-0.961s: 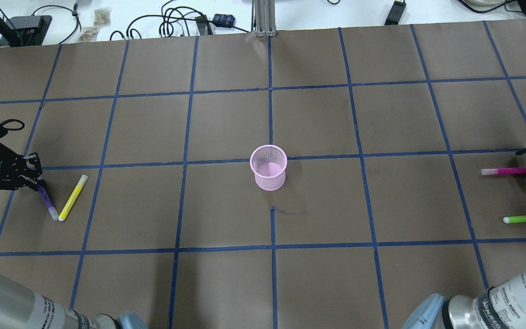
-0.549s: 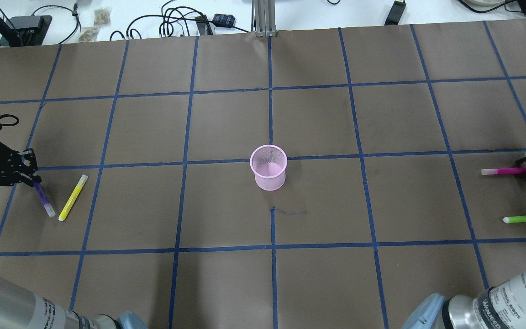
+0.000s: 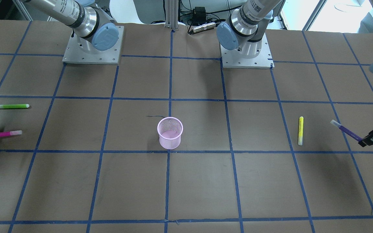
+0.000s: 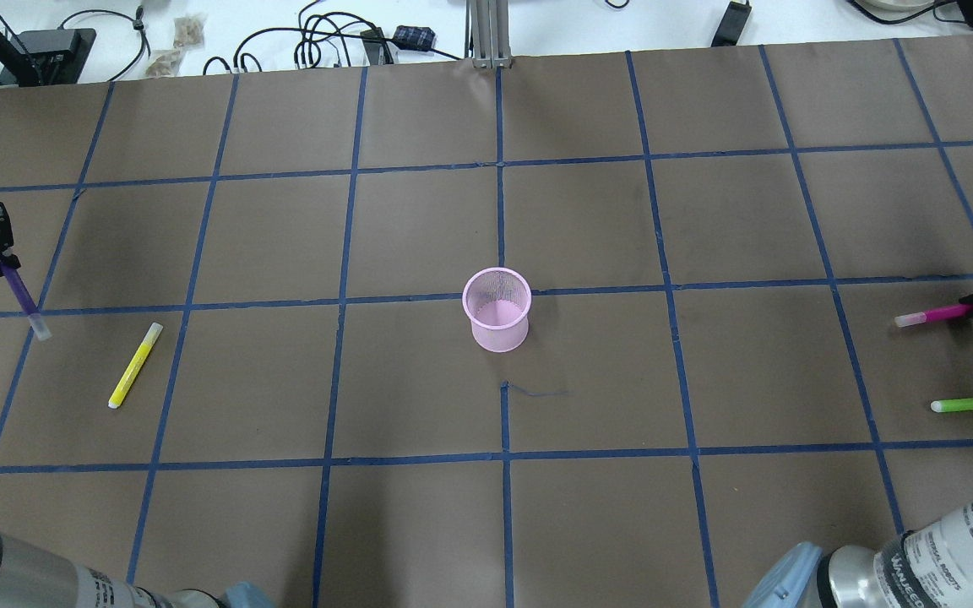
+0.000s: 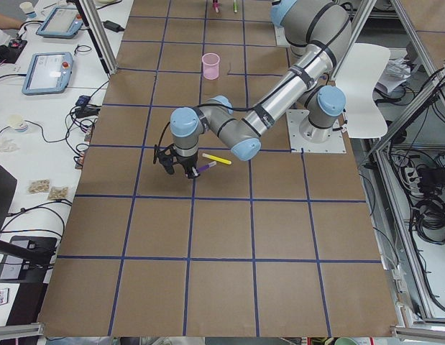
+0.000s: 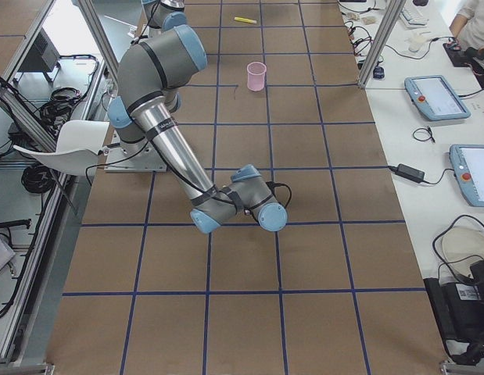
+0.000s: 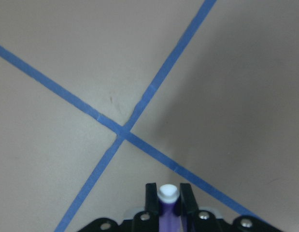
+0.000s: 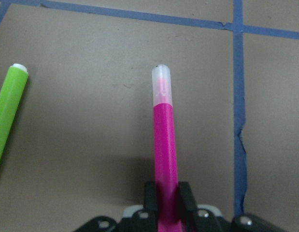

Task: Insert purple and pink pens into pink cup

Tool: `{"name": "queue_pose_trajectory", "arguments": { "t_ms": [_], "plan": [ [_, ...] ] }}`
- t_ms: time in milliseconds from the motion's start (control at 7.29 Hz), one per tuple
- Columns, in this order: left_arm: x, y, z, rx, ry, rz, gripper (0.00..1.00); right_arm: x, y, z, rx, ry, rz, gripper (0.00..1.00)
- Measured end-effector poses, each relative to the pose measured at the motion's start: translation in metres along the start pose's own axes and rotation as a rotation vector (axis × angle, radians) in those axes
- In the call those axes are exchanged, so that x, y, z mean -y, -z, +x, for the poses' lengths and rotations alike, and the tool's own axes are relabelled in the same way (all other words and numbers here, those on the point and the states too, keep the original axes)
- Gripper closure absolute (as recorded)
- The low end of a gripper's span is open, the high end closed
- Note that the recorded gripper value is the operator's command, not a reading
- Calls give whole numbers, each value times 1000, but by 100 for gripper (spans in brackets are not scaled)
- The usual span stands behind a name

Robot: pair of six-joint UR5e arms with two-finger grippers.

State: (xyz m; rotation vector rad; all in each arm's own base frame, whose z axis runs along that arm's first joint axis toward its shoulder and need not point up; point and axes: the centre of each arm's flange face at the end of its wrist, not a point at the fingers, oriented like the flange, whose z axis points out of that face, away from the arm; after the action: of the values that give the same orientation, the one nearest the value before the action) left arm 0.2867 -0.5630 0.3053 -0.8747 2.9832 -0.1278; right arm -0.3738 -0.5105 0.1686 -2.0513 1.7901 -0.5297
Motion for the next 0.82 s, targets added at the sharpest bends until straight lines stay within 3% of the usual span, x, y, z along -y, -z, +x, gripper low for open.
{"name": "queue_pose_trajectory", "arguments": {
  "t_ms": [275,549,824],
  "plan": [
    [-6,36,24,3,-39,54,100,56,36,21,-31,-76,-51,100],
    [-14,56,51,7,-85,86,100,176,64,61,-32,-146,-117,100],
    [-17,61,64,14,-106,96,100,311,67,88,-38,-232,-188,100]
  ]
}}
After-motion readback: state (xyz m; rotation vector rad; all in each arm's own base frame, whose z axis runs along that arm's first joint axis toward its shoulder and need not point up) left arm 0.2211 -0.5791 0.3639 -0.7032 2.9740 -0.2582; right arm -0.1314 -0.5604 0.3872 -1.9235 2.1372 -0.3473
